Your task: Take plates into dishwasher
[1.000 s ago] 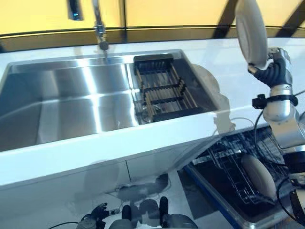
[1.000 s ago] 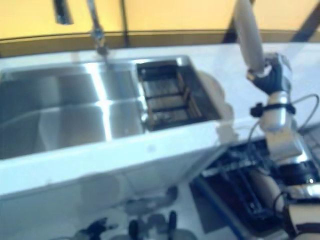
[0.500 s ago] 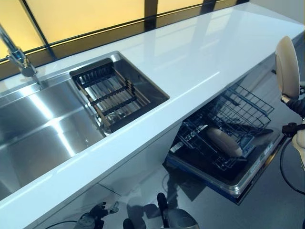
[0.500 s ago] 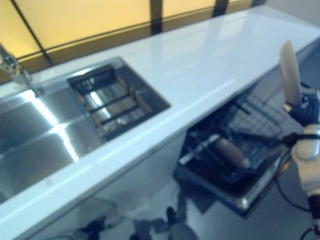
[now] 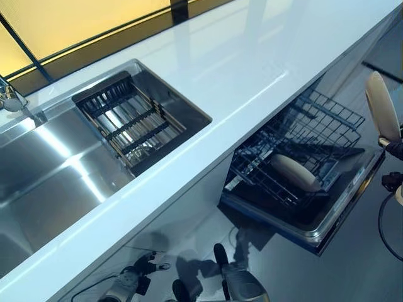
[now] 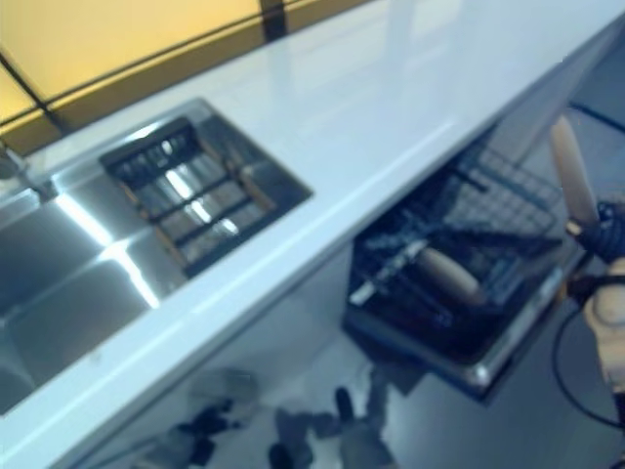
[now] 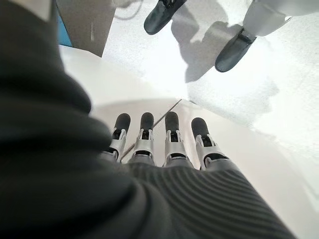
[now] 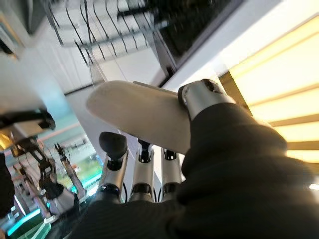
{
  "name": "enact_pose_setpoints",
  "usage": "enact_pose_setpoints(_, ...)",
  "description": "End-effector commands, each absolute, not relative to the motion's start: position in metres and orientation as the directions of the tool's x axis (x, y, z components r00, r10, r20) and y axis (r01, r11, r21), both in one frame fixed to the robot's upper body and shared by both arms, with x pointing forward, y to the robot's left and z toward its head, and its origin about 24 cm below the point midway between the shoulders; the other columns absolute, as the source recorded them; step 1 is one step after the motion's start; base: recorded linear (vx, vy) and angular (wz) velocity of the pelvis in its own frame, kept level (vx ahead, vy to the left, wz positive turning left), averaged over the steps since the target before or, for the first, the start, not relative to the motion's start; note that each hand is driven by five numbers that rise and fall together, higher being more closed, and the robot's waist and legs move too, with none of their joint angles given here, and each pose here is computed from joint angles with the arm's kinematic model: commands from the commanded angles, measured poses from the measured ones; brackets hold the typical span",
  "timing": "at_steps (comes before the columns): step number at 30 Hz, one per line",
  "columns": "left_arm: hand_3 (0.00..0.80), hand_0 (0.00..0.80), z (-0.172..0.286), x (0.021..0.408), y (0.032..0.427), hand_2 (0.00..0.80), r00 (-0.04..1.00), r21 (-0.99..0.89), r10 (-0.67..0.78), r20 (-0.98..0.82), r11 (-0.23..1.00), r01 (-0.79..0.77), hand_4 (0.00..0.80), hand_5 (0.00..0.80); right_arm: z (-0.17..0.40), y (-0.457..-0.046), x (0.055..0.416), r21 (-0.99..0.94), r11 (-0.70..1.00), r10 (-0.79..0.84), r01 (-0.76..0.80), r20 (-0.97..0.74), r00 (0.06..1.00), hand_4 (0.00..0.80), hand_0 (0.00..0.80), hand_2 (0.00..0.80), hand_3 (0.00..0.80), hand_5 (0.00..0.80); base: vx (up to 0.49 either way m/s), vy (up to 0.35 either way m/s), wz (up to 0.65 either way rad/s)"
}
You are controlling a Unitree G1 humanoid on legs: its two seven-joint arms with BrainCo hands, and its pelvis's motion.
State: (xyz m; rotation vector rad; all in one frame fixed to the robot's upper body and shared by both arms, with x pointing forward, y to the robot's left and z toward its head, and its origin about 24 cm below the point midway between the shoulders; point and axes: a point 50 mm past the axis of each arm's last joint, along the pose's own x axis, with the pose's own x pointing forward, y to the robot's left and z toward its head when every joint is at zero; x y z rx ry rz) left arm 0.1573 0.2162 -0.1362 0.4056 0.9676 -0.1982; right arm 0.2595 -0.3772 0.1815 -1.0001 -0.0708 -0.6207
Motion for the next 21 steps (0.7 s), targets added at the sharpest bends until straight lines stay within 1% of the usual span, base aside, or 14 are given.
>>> enact_pose_setpoints(1,0.000,0.000,-0.128,0.172,0.225,0.000,0.599,0.295,0.038,-0.800,0.894,0.337,0.000,0.000,0.223,-0.375,0.275,-0.743,0.319,-0.415,0.588,0.448,0.792,0.800,0.800,0.800,0.800,0.800,-0.017,-0.039,0.01)
enact_pose_setpoints(9,0.000,0.000,-0.124,0.182,0.221,0.000,0.628,0.288,0.022,-0.778,0.901,0.325,0.000,0.000,0.221,-0.371,0.288,-0.805,0.298,-0.399,0.513,0.383,0.833,0.800,0.800,0.800,0.800,0.800,-0.010,-0.029,0.01)
enact_pose_setpoints(18,0.000,0.000,-0.123,0.181,0.226,0.000,0.639,0.283,0.026,-0.769,0.910,0.304,0.000,0.000,0.213,-0.382,0.296,-0.839,0.270,-0.445,0.473,0.326,0.834,0.800,0.800,0.800,0.800,0.800,-0.007,-0.044,0.06)
enact_pose_setpoints(21,0.000,0.000,-0.122,0.179,0.230,0.000,0.642,0.290,0.032,-0.766,0.908,0.301,0.000,0.000,0.210,-0.389,0.294,-0.837,0.266,-0.475,0.478,0.317,0.821,0.800,0.800,0.800,0.800,0.800,-0.028,-0.066,-0.12)
